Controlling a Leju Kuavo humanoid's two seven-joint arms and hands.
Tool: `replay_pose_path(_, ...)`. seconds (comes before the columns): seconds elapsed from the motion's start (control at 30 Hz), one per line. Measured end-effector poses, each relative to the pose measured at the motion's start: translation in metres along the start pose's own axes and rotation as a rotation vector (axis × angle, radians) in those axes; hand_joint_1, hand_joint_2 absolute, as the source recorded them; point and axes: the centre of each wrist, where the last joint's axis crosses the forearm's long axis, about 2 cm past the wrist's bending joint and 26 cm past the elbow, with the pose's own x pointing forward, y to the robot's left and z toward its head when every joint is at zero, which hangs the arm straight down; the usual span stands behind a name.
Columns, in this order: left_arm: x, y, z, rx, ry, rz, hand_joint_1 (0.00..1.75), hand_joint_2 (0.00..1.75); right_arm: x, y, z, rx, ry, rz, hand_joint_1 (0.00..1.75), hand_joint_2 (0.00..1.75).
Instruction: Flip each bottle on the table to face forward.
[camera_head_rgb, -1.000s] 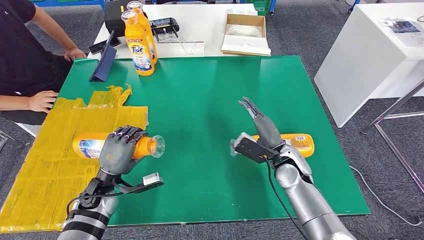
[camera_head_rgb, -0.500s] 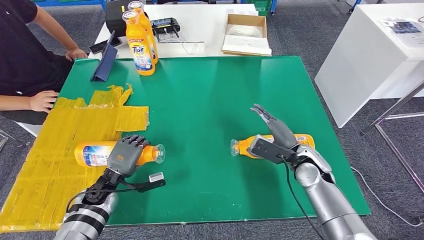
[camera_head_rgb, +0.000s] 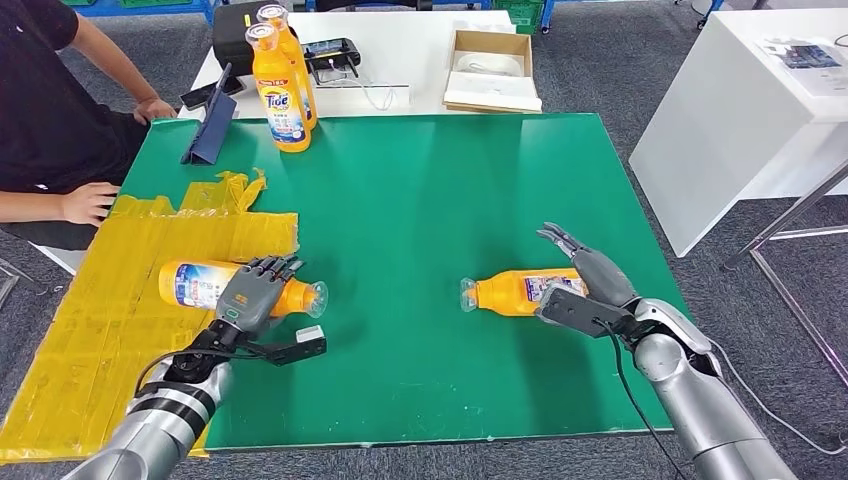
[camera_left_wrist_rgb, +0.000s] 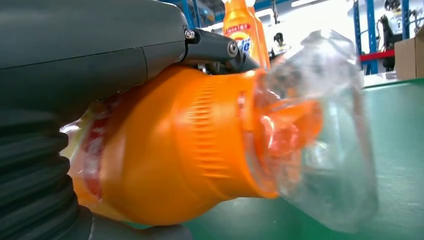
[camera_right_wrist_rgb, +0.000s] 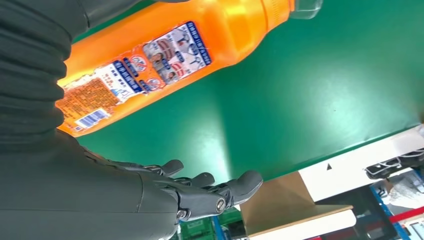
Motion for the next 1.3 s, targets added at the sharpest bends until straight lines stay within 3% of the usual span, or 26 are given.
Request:
replay_pose_path(0.43, -0.022, 0.010, -0.009, -0.034, -0.015, 0.133, 0.00, 1.75, -0.010, 0.009, 0.013, 0.008, 0.033, 0.017, 0.00, 1.75)
replay_pose_path(0.6, -0.022, 0.015, -0.012, 0.027, -0.063, 0.405, 0.00, 1.75, -0.012, 0.006, 0.015, 0.020, 0.042, 0.025, 0.00, 1.75)
replay_pose_path(0.73, -0.021, 0.024, -0.015, 0.105, -0.124, 0.648, 0.00, 0.00, -0.014, 0.004, 0.017, 0.024, 0.048, 0.030, 0.00, 1.75)
replay_pose_path(0.83, -0.018, 0.032, -0.015, 0.141, -0.177, 0.909, 0.00, 0.00, -0.015, 0.002, 0.016, 0.026, 0.049, 0.035, 0.00, 1.75)
replay_pose_path(0.97, -0.012, 0.053, -0.018, 0.275, -0.354, 1.409, 0.00, 0.00, -0.013, -0.006, 0.006, 0.020, 0.054, 0.069, 0.00, 1.75)
replay_pose_path(1.1, -0.008, 0.071, -0.021, 0.329, -0.462, 1.510, 0.00, 0.00, -0.010, -0.013, -0.009, 0.017, 0.074, 0.097, 0.00, 1.75)
replay_pose_path(1.3, 0.010, 0.082, -0.026, 0.363, -0.534, 1.586, 0.00, 0.00, -0.009, -0.021, -0.033, 0.043, 0.120, 0.133, 0.00, 1.75)
